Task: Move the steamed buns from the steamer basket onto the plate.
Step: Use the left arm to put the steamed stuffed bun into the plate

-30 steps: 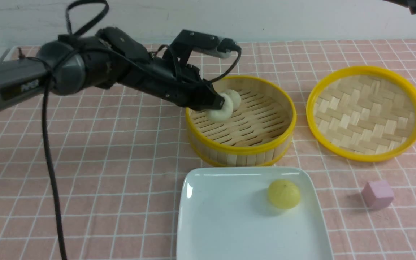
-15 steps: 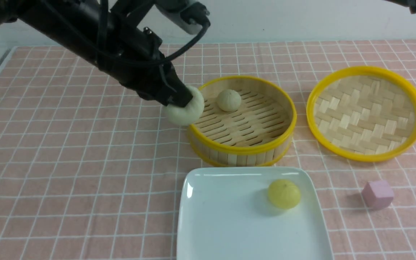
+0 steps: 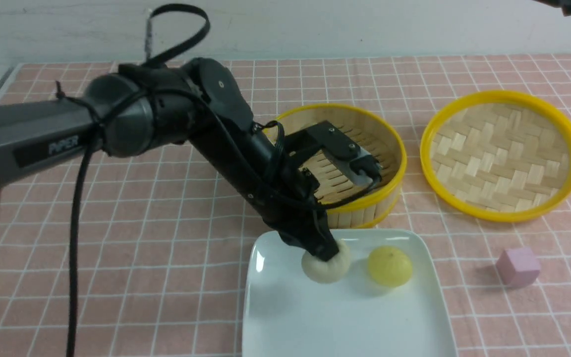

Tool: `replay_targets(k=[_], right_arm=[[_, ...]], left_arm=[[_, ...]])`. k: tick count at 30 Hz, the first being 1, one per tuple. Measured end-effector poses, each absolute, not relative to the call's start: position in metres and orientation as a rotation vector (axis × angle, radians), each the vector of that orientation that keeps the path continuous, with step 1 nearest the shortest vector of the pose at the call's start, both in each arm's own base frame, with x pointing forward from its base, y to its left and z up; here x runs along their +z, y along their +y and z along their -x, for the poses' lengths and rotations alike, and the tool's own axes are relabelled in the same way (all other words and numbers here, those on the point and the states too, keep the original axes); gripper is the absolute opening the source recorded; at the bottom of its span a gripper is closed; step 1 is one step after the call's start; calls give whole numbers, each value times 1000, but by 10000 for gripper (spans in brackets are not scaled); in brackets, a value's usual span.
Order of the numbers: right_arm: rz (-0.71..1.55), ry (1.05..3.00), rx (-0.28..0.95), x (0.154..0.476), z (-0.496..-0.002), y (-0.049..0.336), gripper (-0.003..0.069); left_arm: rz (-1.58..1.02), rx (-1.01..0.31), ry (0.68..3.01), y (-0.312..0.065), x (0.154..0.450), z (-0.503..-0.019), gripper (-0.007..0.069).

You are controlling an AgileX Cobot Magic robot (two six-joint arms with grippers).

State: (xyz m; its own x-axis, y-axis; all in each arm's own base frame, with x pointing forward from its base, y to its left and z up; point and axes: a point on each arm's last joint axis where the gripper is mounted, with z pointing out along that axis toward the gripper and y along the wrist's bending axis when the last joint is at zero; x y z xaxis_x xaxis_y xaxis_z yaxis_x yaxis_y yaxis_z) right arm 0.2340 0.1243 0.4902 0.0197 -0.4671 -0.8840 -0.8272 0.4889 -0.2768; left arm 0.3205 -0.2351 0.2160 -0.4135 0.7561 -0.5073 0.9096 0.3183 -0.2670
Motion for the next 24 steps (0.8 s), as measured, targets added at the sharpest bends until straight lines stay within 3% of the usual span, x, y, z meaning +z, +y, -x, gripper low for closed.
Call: replay_targets(k=[5,17,22,24], right_arm=[[1141,1623,406,490,-234,124,440],[1140,1622,414,490,-233,125,440],[1140,1622,414,490,-233,125,440],[1140,1622,414,490,-233,125,440]], left_arm=[[-1452,-707,2309,-239,195,-332,31],[-1462,-748,2305,-242,182,-334,51],[-1479,-777,2263,-245,183,-334,182],[-1475,-768,2252,-245,184,-335,308]])
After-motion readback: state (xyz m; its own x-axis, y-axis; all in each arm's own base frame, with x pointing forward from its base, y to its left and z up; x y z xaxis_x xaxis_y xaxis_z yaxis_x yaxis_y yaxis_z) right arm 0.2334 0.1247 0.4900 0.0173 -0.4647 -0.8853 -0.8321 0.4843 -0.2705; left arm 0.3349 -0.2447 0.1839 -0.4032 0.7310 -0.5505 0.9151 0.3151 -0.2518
